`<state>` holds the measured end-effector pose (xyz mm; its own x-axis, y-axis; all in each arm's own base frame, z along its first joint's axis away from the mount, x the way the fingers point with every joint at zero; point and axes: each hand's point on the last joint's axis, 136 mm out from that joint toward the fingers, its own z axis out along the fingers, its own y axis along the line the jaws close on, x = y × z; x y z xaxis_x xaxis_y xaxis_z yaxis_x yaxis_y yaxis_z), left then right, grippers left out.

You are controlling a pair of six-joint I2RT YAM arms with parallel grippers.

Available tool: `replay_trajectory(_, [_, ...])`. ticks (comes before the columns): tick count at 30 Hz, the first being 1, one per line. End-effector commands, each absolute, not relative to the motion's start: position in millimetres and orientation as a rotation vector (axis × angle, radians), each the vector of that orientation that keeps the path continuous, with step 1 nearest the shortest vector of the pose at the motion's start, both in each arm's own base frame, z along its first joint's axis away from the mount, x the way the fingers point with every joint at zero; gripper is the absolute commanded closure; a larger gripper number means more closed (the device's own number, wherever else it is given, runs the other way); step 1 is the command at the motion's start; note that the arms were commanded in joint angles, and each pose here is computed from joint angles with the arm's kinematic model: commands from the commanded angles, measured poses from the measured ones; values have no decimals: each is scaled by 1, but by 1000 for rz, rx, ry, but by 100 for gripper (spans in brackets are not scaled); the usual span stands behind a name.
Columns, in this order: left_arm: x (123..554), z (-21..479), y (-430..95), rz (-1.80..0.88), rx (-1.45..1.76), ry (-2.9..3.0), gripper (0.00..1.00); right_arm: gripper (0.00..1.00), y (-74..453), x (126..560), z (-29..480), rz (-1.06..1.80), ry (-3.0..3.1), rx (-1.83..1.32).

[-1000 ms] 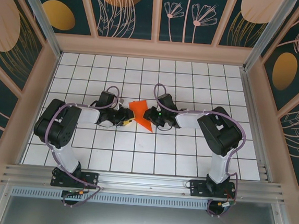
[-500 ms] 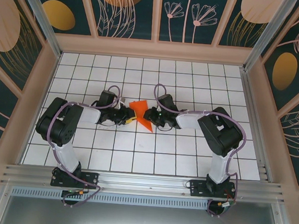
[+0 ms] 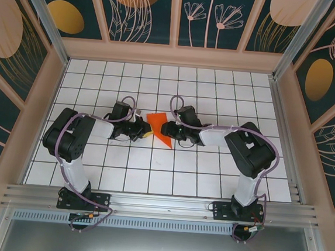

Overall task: Fold a paper plane with a square sheet of paper (pick it up from the middle)
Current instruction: Fold the wing for the fifth time at the center of the table.

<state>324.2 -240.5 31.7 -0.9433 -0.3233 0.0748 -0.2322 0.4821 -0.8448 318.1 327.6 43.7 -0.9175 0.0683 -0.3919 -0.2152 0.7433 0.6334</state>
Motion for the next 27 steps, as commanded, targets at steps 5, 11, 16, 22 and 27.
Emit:
replay_trajectory(5, [332, 50, -247, -1506, -477, 2567, 94, 41, 315, 324, 80, 599, 2298, -398])
replay_trajectory(11, [334, 58, -247, -1524, -499, 2547, 94, 37, 321, 312, 72, 320, 2153, -623])
replay_trajectory(16, [336, 62, -247, -1531, -519, 2538, 94, 39, 331, 294, 68, 276, 2028, -752])
replay_trajectory(22, [337, 65, -248, -1541, -523, 2533, 94, 44, 339, 291, 61, 227, 1959, -837])
replay_trajectory(27, [337, 66, -248, -1542, -528, 2533, 94, 46, 346, 298, 55, 190, 1924, -882])
